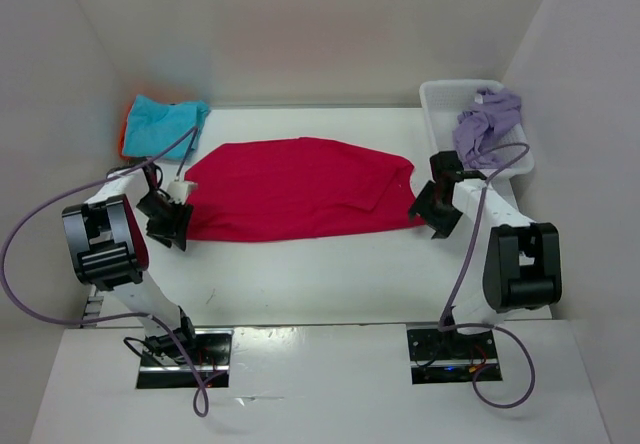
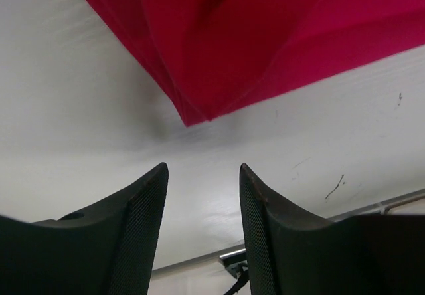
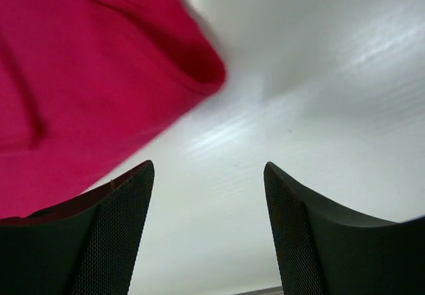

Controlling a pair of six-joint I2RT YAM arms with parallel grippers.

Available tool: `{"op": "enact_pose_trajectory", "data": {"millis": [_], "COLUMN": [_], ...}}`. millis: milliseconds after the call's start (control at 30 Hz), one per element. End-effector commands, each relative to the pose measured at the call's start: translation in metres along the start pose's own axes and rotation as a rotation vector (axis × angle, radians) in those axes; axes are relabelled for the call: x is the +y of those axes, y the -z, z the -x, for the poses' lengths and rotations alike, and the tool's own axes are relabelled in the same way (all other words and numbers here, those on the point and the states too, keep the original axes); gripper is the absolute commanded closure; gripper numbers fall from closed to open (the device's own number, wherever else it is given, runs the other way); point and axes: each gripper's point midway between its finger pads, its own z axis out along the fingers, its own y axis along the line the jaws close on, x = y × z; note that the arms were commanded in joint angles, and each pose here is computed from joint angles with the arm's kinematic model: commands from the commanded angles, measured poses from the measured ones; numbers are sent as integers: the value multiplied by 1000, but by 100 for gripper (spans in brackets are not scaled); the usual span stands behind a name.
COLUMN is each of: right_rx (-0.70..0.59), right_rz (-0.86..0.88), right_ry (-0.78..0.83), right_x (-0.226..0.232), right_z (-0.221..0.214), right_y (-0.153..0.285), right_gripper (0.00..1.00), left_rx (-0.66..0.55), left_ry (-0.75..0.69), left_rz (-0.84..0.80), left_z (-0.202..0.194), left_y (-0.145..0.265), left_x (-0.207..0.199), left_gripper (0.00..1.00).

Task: Fold and stack the t-shirts
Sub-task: Fold the flattened tshirt in 1/3 of the way

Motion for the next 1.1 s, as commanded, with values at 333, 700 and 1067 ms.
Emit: {"op": "enact_pose_trajectory", "data": {"millis": [333,700,1067], "right_rx": [65,13,125], "right_rz": [135,104,86], "right_ry": [-135,-198,-227], "right_x": [17,-4,-10], "right_z": [1,13,-3], "right_y": [-46,-31,-71], "right_gripper": [29,26,96], "left_rx": [-158,-172,-148], "left_ry": [86,146,157], "left_rz": [-90,-169,-197], "left_z": [45,42,47], "left_y": [-9,-15,-32], "left_x": [-5,-6,-1], "left_gripper": [40,35,60]}}
